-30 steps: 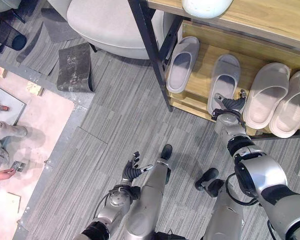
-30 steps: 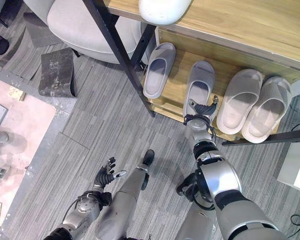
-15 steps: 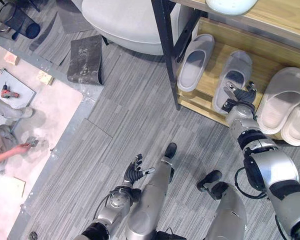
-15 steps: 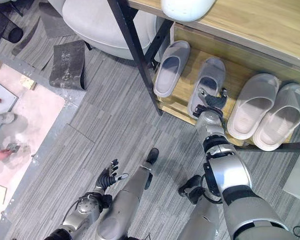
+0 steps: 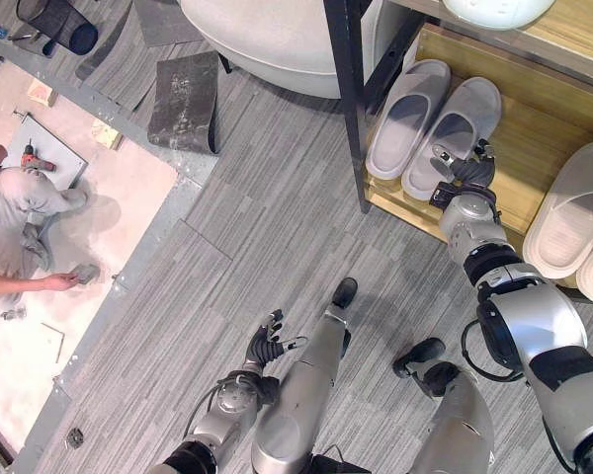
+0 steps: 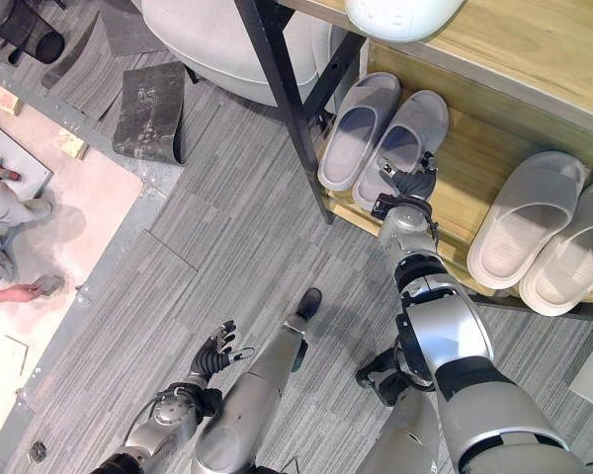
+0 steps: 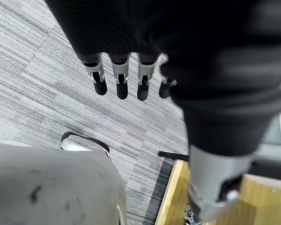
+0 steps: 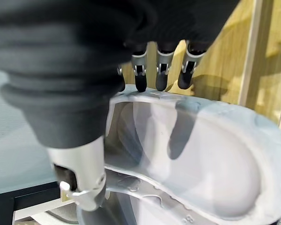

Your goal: Arrange the slippers neatly on the shoe rack.

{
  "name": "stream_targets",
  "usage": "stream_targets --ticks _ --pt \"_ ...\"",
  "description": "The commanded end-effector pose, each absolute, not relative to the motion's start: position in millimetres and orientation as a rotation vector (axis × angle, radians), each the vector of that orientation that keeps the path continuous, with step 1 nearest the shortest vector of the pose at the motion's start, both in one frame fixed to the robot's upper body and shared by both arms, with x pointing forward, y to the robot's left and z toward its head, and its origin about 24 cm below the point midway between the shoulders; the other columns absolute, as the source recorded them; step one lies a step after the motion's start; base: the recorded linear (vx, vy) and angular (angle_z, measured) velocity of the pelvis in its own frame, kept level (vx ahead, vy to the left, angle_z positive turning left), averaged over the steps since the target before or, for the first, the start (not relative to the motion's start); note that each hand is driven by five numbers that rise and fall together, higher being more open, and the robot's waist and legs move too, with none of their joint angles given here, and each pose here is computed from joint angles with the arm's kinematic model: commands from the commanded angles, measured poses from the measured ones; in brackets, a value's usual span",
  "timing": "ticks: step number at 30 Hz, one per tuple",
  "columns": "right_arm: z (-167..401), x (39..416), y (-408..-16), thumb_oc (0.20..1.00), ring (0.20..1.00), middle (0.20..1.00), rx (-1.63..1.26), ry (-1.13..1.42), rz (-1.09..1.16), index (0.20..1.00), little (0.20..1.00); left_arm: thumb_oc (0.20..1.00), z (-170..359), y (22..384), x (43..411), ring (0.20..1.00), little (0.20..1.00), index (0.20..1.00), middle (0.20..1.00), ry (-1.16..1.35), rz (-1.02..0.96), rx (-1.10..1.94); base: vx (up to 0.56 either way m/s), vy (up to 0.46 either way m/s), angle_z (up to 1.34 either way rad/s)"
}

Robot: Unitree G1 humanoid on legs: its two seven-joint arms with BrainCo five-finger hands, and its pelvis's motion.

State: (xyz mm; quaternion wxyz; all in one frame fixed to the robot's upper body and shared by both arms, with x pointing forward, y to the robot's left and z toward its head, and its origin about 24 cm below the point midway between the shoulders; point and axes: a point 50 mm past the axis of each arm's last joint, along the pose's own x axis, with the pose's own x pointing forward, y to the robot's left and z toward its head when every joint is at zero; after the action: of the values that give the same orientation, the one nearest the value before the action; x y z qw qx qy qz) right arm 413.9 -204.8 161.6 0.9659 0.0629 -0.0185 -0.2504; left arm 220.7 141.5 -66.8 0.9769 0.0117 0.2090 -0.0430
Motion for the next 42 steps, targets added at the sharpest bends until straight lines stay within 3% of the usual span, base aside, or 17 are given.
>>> stream_targets --ticks 1,3,7,8,10,16,23,28,32,36,37,39,42 --pt "173 416 -183 1.000 1.000 1.000 0.134 -0.125 -0.417 1.000 1.000 1.000 -60 142 228 1.000 1.000 1.000 1.000 0.375 -0.095 0.047 0.00 -0.003 0.03" --pt "155 409 -179 1.000 1.000 1.000 -0.027 -0.129 -0.425 1.000 1.000 1.000 -62 146 225 1.000 1.000 1.000 1.000 0.382 -0.065 0.040 0.01 0.002 -0.04" --pt "130 400 -170 1.000 1.000 1.000 -0.023 -0.076 -0.420 1.000 1.000 1.000 -64 149 223 1.000 1.000 1.000 1.000 0.394 -0.046 0.029 0.04 0.017 -0.18" --pt "89 381 -154 1.000 1.000 1.000 -0.066 -0.010 -0.366 1.000 1.000 1.000 -65 153 220 1.000 1.000 1.000 1.000 0.406 -0.009 0.011 0.09 0.022 -0.13" --pt "58 364 -148 1.000 1.000 1.000 -0.111 0.055 -0.327 1.000 1.000 1.000 -66 154 216 1.000 1.000 1.000 1.000 0.410 0.002 -0.007 0.10 0.011 -0.35" --pt "-4 319 -151 1.000 1.000 1.000 -0.088 0.228 -0.279 1.000 1.000 1.000 -66 159 212 1.000 1.000 1.000 1.000 0.416 0.001 -0.003 0.05 -0.012 -0.35" --pt "-45 249 -157 1.000 1.000 1.000 -0.027 0.328 0.028 1.000 1.000 1.000 -58 167 211 1.000 1.000 1.000 1.000 0.386 -0.073 0.035 0.06 -0.047 -0.13" --pt "-70 202 -176 1.000 1.000 1.000 -0.158 0.461 0.188 1.000 1.000 1.000 -56 162 211 1.000 1.000 1.000 1.000 0.374 -0.203 0.101 0.06 -0.036 -0.07" --pt "-92 172 -199 1.000 1.000 1.000 -0.317 0.597 0.207 1.000 1.000 1.000 -56 144 216 1.000 1.000 1.000 1.000 0.366 -0.355 0.211 0.04 -0.010 -0.11" --pt "-115 154 -228 1.000 1.000 1.000 -0.314 0.766 0.036 1.000 1.000 1.000 -54 112 224 1.000 1.000 1.000 1.000 0.326 -0.572 0.405 0.03 0.022 -0.33" --pt "-122 150 -239 1.000 1.000 1.000 -0.292 0.824 -0.056 1.000 1.000 1.000 -42 87 232 1.000 1.000 1.000 1.000 0.237 -0.711 0.495 0.02 0.021 -0.42" --pt "-123 151 -241 1.000 1.000 1.000 -0.264 0.832 -0.094 1.000 1.000 1.000 -30 74 239 1.000 1.000 1.000 1.000 0.172 -0.761 0.515 0.02 0.016 -0.31" --pt "-124 155 -247 1.000 1.000 1.000 -0.221 0.841 -0.160 1.000 1.000 1.000 33 25 247 1.000 1.000 1.000 1.000 -0.133 -0.978 0.486 0.02 0.018 -0.24"
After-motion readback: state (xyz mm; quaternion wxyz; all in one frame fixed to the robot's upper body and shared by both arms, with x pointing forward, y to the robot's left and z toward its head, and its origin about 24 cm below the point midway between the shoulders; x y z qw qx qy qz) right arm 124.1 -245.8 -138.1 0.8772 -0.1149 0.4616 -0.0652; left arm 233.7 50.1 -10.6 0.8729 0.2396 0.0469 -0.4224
